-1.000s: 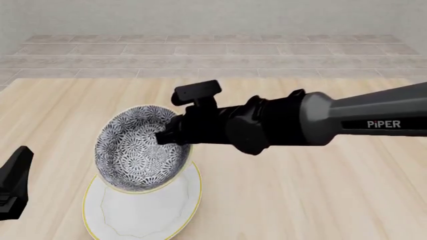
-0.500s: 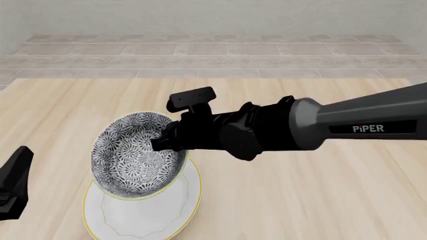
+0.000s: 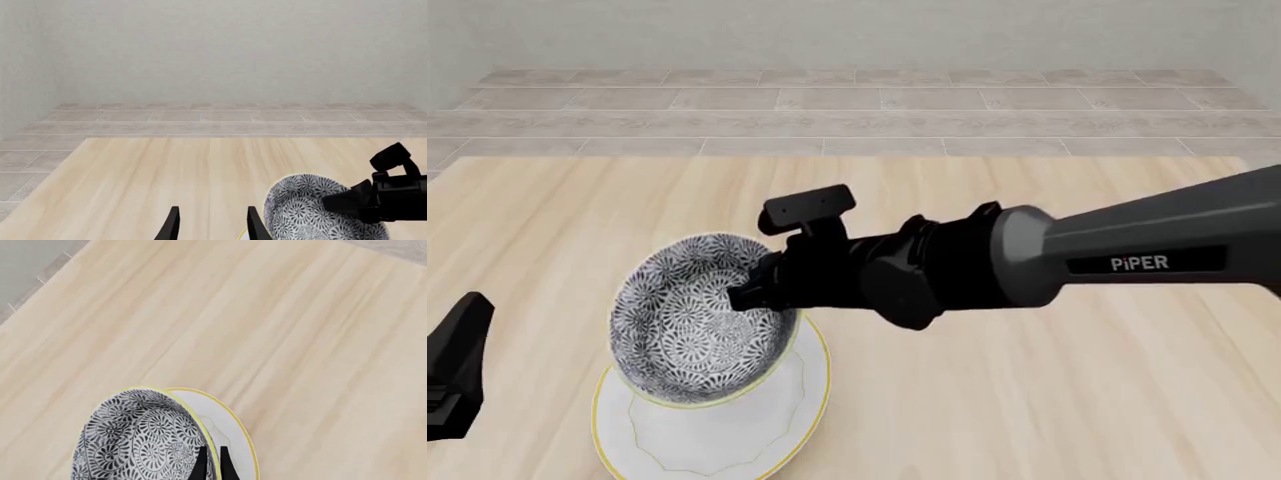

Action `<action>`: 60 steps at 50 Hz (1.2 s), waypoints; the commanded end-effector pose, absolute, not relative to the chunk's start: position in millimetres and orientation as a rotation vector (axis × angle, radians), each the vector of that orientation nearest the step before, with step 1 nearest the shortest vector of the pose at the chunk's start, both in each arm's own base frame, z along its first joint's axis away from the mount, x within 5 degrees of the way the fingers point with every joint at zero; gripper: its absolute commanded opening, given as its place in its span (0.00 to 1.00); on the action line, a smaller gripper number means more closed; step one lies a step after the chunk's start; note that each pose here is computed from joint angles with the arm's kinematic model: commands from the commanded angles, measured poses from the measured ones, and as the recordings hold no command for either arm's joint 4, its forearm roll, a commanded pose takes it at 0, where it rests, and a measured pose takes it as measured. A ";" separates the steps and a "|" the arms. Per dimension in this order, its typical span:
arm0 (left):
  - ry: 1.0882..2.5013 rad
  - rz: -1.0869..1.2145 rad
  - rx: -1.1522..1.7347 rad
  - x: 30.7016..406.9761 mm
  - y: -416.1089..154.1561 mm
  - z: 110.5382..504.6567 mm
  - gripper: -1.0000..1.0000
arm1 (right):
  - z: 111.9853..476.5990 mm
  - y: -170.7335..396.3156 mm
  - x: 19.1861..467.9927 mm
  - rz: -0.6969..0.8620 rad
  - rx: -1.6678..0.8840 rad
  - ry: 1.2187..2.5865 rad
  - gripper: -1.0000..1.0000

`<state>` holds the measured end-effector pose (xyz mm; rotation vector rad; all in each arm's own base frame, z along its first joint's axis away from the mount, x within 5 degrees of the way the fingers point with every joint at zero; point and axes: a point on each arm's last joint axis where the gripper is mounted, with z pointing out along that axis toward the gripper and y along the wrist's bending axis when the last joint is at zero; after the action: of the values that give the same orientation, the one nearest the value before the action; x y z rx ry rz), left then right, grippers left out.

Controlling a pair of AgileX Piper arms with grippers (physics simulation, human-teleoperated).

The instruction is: Put the bowl on the plate.

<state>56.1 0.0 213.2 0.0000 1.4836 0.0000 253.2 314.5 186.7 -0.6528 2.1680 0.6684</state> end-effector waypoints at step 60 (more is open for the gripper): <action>1.484 0.000 0.000 56.1 0.0 213.2 1.00 | 160.3 321.3 243.0 0.706 -0.613 2.225 0.00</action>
<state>56.1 0.0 213.2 0.0000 1.4836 0.0000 242.8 321.5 160.3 -0.6516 2.2155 0.6888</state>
